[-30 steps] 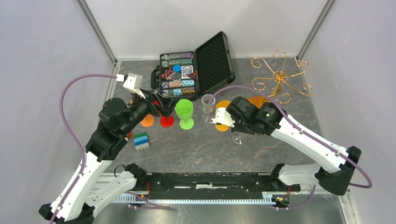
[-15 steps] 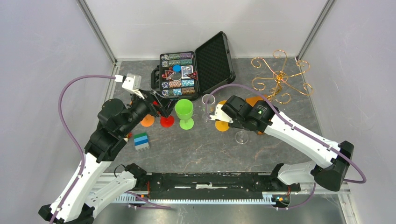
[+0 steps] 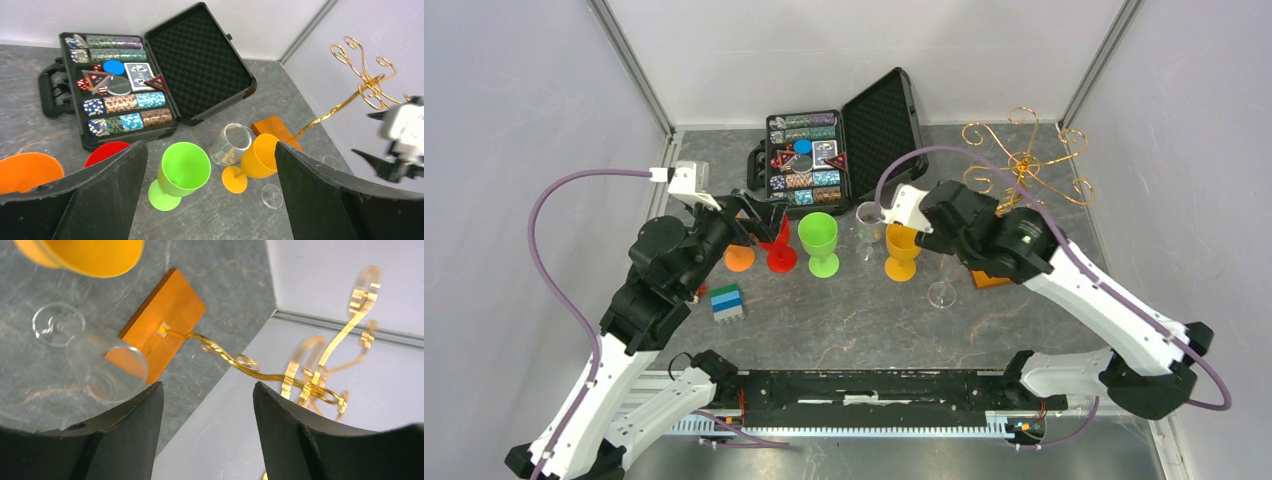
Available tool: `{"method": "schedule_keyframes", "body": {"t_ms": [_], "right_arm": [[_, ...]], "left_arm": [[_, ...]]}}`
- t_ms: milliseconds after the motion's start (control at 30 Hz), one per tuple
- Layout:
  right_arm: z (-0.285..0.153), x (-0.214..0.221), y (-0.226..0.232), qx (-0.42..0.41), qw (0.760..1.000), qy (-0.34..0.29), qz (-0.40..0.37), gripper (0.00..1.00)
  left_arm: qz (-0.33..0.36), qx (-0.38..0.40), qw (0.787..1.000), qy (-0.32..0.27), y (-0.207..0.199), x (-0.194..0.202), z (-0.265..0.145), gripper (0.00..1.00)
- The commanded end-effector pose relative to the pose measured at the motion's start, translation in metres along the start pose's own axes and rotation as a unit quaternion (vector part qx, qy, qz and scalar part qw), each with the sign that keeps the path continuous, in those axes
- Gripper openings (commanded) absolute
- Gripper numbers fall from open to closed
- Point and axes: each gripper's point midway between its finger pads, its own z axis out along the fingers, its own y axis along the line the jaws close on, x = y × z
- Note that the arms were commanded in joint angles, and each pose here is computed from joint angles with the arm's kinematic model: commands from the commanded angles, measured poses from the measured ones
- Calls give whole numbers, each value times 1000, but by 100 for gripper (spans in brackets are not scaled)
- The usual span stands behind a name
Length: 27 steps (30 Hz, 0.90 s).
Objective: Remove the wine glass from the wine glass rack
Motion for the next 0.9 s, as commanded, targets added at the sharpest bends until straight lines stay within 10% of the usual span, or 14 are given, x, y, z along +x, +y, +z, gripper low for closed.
{"method": "schedule_keyframes", "body": {"t_ms": [0,133,300,600,867], "right_arm": [[-40,-9,-54,93,990,-70,82,71],[-78,-6,-85,158,952,-173,196,73],[-131,28,-111,240,848,-315,352,76],[-187,115,-120,304,696,-397,516,98],[-194,155,-108,312,655,-396,563,98]], "left_arm": [[5,-53,997,-53,17,-33,-17,100],[24,-94,993,-61,33,-40,-37,100],[60,-131,987,-64,51,-46,-68,100],[50,-160,977,-129,69,-65,-120,100],[37,-169,970,-173,77,-79,-157,100]]}}
